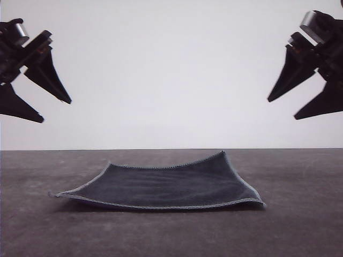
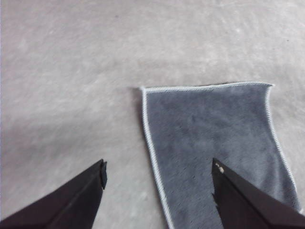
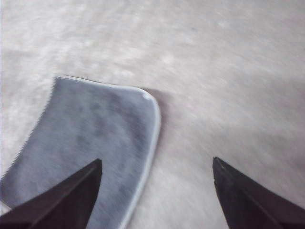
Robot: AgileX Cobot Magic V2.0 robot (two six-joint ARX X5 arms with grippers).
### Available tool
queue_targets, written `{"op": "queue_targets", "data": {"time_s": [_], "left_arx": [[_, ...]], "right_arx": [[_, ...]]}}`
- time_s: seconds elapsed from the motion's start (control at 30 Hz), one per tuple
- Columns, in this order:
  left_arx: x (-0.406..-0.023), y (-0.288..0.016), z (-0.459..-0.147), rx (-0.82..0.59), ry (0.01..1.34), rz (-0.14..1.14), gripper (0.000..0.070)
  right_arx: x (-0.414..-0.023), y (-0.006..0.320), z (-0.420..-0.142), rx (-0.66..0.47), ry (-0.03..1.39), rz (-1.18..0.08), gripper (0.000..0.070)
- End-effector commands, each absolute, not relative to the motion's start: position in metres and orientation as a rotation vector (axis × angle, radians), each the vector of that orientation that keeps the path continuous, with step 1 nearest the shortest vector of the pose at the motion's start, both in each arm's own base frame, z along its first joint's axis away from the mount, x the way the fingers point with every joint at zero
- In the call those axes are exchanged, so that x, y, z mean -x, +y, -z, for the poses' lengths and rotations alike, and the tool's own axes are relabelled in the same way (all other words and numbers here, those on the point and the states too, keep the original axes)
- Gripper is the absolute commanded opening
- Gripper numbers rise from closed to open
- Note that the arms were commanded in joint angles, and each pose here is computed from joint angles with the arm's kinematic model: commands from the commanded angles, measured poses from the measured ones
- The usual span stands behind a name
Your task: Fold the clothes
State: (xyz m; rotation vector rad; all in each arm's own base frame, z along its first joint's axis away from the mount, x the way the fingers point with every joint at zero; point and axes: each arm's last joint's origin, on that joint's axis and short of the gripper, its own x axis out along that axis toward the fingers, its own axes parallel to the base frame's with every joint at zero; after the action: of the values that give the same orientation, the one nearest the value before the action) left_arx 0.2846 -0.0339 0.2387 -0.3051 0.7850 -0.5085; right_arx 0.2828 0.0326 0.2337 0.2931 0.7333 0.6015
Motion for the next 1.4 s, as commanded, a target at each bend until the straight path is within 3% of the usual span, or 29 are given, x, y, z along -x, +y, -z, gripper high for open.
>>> {"op": "queue_targets", "data": {"time_s": [0.0, 0.33, 0.57, 0.93, 1.37], "left_arx": [[-0.296, -0.037, -0.232, 0.318, 0.788, 0.530, 0.0434], [-0.345, -0.054, -0.181, 0.382, 0.879, 0.599, 0.0434], [-0.376, -0.069, -0.162, 0.366, 0.915, 0.626, 0.0434], [-0.406, -0.105, -0.141, 0.324, 0.950, 0.686, 0.0434], [-0.407, -0.114, -0.134, 0.314, 0.985, 0.701, 0.0434]], "right_arx": [[-0.292, 0.038, -0.231, -0.300, 0.732, -0.618, 0.0468], [-0.346, 0.065, -0.207, -0.330, 0.803, -0.693, 0.0468], [-0.377, 0.075, -0.186, -0.345, 0.860, -0.711, 0.0469], [-0.387, 0.085, -0.154, -0.357, 0.933, -0.727, 0.0468], [-0.389, 0.098, -0.152, -0.359, 0.904, -0.759, 0.0456]]}}
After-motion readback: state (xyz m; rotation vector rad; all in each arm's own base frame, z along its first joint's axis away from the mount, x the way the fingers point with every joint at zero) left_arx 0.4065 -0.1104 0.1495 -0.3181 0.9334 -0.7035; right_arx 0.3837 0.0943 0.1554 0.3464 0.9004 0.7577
